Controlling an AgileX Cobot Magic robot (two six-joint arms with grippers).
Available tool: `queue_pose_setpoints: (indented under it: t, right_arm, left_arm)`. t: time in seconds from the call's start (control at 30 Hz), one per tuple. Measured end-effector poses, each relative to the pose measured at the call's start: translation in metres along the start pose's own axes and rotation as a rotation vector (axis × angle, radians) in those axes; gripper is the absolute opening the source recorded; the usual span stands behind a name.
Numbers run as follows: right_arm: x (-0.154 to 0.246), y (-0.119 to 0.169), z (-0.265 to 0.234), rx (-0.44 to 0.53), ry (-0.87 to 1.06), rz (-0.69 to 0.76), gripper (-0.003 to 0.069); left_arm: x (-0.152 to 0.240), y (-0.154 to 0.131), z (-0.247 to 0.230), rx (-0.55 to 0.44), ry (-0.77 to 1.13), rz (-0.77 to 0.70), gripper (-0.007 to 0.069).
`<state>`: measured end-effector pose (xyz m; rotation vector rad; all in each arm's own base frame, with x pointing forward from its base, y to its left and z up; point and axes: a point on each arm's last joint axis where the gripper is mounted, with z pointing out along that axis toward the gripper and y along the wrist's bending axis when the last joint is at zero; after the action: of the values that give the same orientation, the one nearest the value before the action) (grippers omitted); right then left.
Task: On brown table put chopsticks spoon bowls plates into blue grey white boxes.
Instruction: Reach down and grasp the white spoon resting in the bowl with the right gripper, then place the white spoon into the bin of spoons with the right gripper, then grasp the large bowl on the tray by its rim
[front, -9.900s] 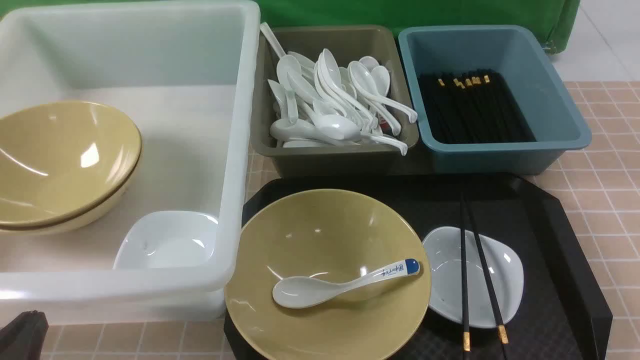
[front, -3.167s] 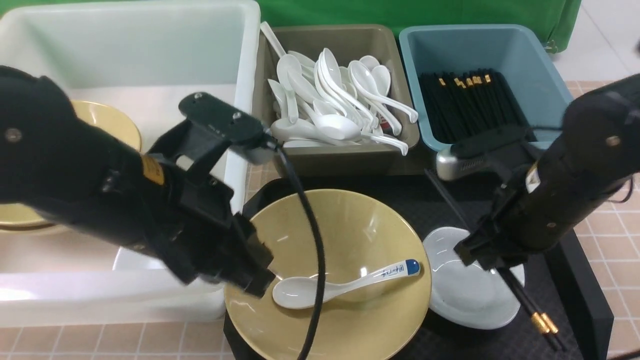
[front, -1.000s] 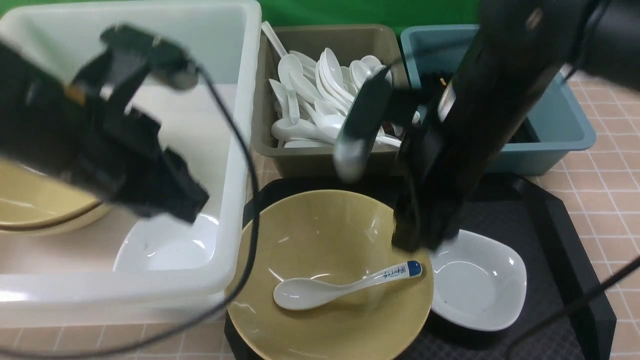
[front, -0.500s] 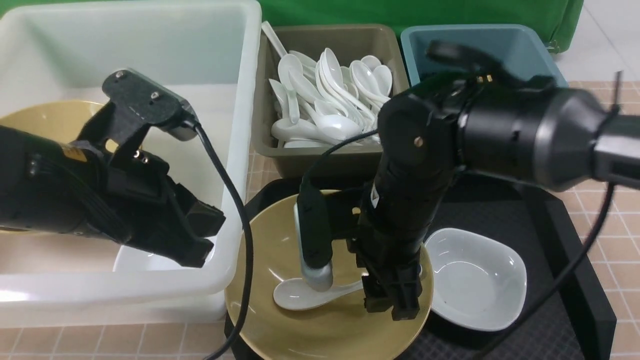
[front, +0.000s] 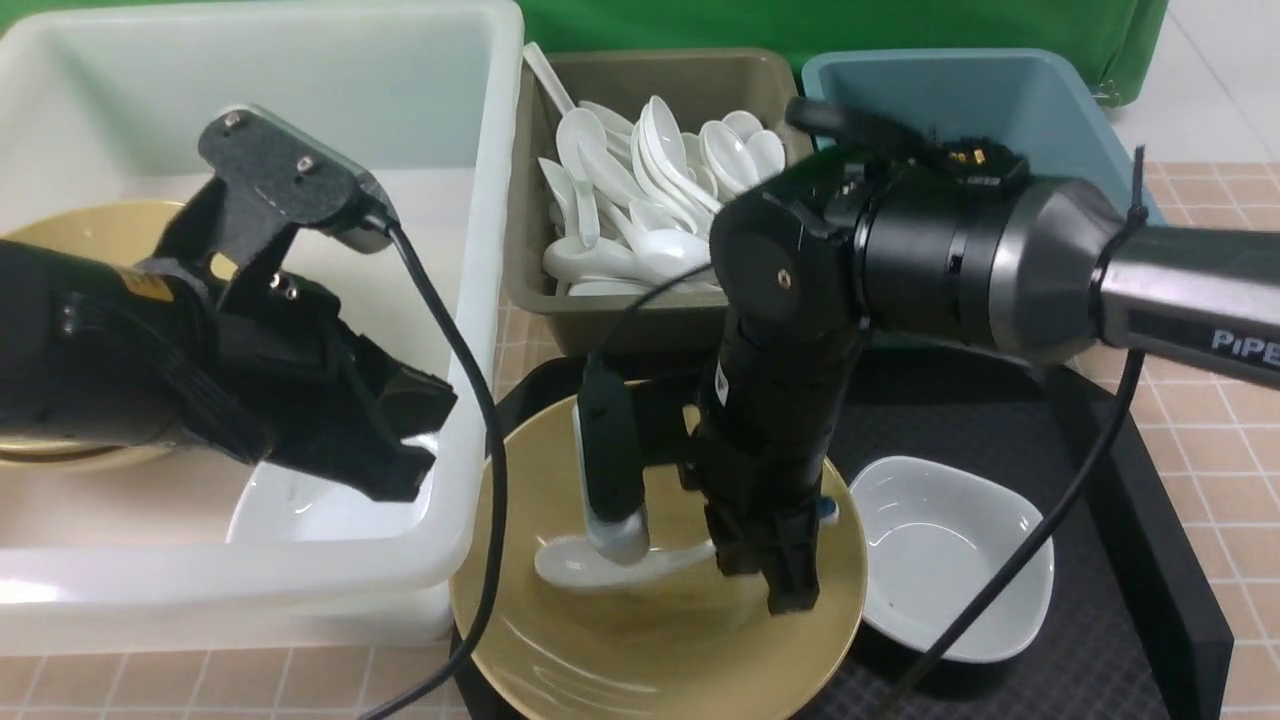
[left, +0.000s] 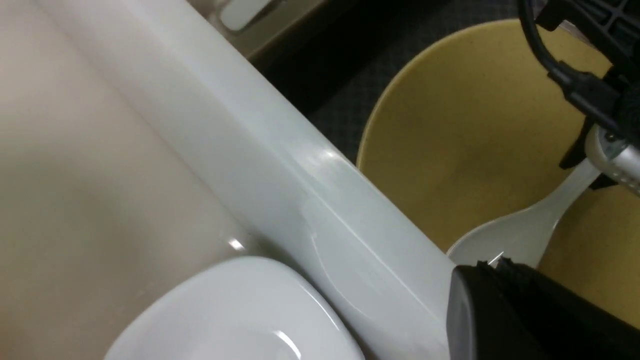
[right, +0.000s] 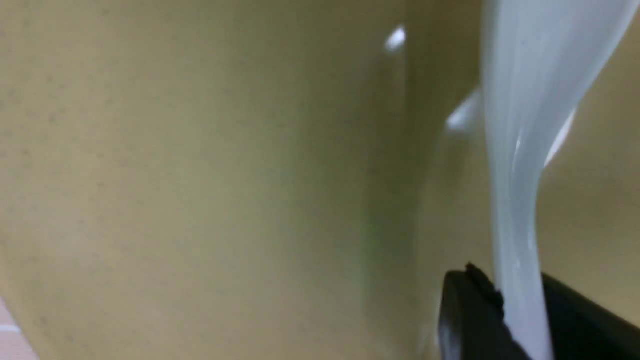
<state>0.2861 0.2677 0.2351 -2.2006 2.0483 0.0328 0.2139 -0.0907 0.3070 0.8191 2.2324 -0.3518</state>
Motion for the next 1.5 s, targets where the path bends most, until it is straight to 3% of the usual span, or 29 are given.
queue_pose_setpoints:
  t: [0.17,0.33,0.5,0.77,0.93,0.97,1.07,1.2,1.33,1.5]
  right_arm:
    - [0.008,-0.018,-0.044,0.157,-0.012,0.082,0.0155]
    - [0.026,-0.051,-0.077,0.326,-0.09,0.204,0.0155]
    - [0.036,-0.089,-0.092,0.565,-0.329,0.422,0.0155]
    - [0.05,-0.14,-0.087,0.774,-0.715,0.743,0.0158]
    - [0.055,-0.157,-0.069,0.804,-0.801,0.802,0.0256]
    - [0.055,-0.16,-0.061,0.805,-0.81,0.805,0.0351]
    - [0.054,-0.162,-0.055,0.792,-0.805,0.819,0.0475]
    - [0.058,-0.154,-0.065,0.752,-0.744,0.842,0.0565]
    - [0.065,-0.135,-0.107,0.72,-0.658,0.845,0.0564]
    - [0.08,-0.091,-0.169,0.698,-0.505,0.737,0.0446]
  left_arm:
    - [-0.009,0.006,-0.002,-0.024,-0.034,-0.128,0.0001]
    - [-0.029,0.031,0.0,-0.06,-0.052,-0.232,0.0001]
    - [-0.064,0.066,0.015,-0.051,-0.072,-0.271,0.0001]
    - [-0.087,0.074,0.033,0.033,-0.137,-0.248,0.0001]
    - [-0.085,0.074,0.045,0.093,-0.115,-0.253,0.0001]
    - [-0.082,0.073,0.052,0.124,-0.095,-0.248,0.0001]
    - [-0.077,0.073,0.061,0.162,-0.055,-0.228,0.0001]
    - [-0.075,0.07,0.063,0.206,-0.016,-0.186,0.0001]
    - [-0.085,0.065,0.057,0.212,0.016,-0.128,0.0001]
    - [-0.115,0.035,0.062,0.131,0.12,0.024,0.0001]
